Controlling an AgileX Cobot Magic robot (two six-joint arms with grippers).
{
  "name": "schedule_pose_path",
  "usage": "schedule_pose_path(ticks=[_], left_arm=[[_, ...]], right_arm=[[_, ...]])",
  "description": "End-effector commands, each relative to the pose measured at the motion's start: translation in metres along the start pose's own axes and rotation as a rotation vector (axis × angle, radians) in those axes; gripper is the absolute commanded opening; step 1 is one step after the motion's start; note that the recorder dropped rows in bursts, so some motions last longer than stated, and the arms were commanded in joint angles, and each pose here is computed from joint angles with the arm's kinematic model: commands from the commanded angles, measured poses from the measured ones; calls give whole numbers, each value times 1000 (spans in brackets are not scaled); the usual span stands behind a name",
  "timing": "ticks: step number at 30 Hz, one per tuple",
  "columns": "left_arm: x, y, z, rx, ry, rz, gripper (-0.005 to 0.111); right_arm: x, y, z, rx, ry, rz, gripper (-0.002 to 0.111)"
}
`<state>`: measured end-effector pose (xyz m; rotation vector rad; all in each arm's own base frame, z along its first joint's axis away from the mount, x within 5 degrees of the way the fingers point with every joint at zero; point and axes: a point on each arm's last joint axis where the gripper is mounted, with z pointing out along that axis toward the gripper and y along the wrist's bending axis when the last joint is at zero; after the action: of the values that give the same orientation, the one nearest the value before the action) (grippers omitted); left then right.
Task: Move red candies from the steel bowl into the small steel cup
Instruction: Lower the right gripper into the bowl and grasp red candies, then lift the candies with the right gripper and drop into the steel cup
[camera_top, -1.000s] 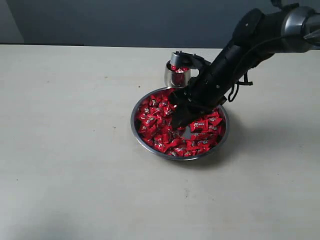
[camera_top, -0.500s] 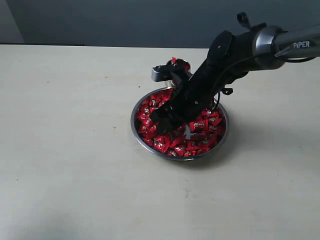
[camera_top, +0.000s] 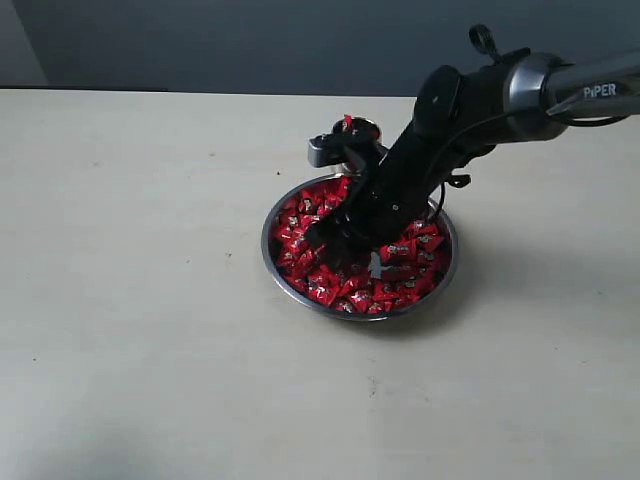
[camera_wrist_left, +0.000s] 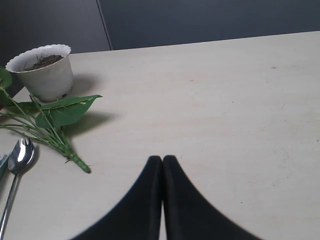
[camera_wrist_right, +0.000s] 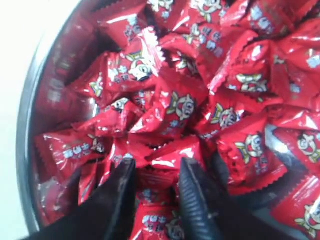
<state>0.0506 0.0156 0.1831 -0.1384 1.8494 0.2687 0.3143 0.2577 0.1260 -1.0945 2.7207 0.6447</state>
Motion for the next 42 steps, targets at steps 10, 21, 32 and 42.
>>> schedule_pose_path(ticks=[10, 21, 32, 42], left_arm=[[1, 0, 0, 3, -4, -8, 0], [1, 0, 0, 3, -4, -8, 0], [1, 0, 0, 3, -4, -8, 0], [1, 0, 0, 3, -4, -8, 0]], right_arm=[[6, 2, 9, -63, 49, 23, 30], [6, 1, 9, -51, 47, 5, 20], [-2, 12, -24, -38, -19, -41, -1], [-34, 4, -98, 51, -232, -93, -1]])
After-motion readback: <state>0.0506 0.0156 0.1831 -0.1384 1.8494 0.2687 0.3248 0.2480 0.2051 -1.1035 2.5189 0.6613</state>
